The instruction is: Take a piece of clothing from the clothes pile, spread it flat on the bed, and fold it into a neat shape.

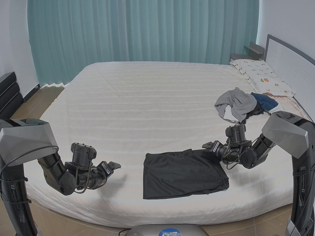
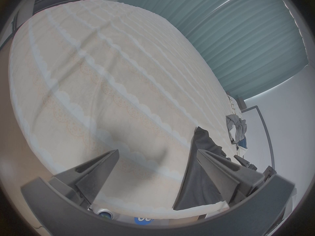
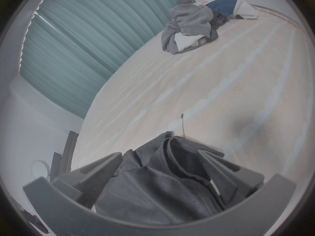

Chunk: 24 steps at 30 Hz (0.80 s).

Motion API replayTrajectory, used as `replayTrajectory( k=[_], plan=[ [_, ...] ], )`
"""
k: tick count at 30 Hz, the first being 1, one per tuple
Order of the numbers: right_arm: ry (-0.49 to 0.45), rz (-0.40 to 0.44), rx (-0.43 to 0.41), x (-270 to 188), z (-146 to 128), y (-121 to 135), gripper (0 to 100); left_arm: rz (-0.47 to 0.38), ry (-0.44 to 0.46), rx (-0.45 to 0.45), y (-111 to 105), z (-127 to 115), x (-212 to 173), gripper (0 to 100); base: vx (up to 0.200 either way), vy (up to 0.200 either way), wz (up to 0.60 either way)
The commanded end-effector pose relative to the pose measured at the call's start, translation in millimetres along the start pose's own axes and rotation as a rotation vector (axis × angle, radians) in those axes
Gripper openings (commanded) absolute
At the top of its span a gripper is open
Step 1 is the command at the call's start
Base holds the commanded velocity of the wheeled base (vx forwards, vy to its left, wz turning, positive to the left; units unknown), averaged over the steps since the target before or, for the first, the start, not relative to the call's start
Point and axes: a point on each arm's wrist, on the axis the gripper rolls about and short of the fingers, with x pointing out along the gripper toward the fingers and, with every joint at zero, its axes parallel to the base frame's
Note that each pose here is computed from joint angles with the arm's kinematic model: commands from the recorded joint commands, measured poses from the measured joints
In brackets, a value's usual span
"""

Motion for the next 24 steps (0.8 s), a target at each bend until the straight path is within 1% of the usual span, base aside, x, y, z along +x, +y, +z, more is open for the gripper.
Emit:
replayTrajectory(
  k=[1,6,12,13,15,16,17,24],
  plan=[
    [0.02,-0.022,0.0,8,-5,-4,0,0.004,0.003,0.0,1,-1,1,100,0.0,0.0,0.0],
    [0.004,-0.029,0.016,5,3,-8,0,0.003,0.002,0.0,1,-1,1,100,0.0,0.0,0.0],
    [-0.028,-0.046,0.047,2,19,-21,0,0.004,0.003,0.001,1,-1,1,100,0.0,0.0,0.0],
    [-0.027,-0.046,0.049,2,19,-22,0,0.004,0.003,0.0,1,-1,1,100,0.0,0.0,0.0],
    [-0.026,-0.043,0.082,2,19,-23,0,0.004,0.003,0.001,1,-1,1,100,0.0,0.0,0.0],
    [-0.026,-0.043,0.082,2,19,-23,0,0.004,0.003,0.001,1,-1,1,100,0.0,0.0,0.0],
    [-0.027,-0.042,0.105,3,19,-23,0,0.004,0.004,0.002,1,-1,1,100,0.0,0.0,0.0],
    [-0.039,-0.046,0.119,2,24,-26,0,0.003,0.005,0.003,1,-2,2,100,0.0,0.0,0.0]
  ],
)
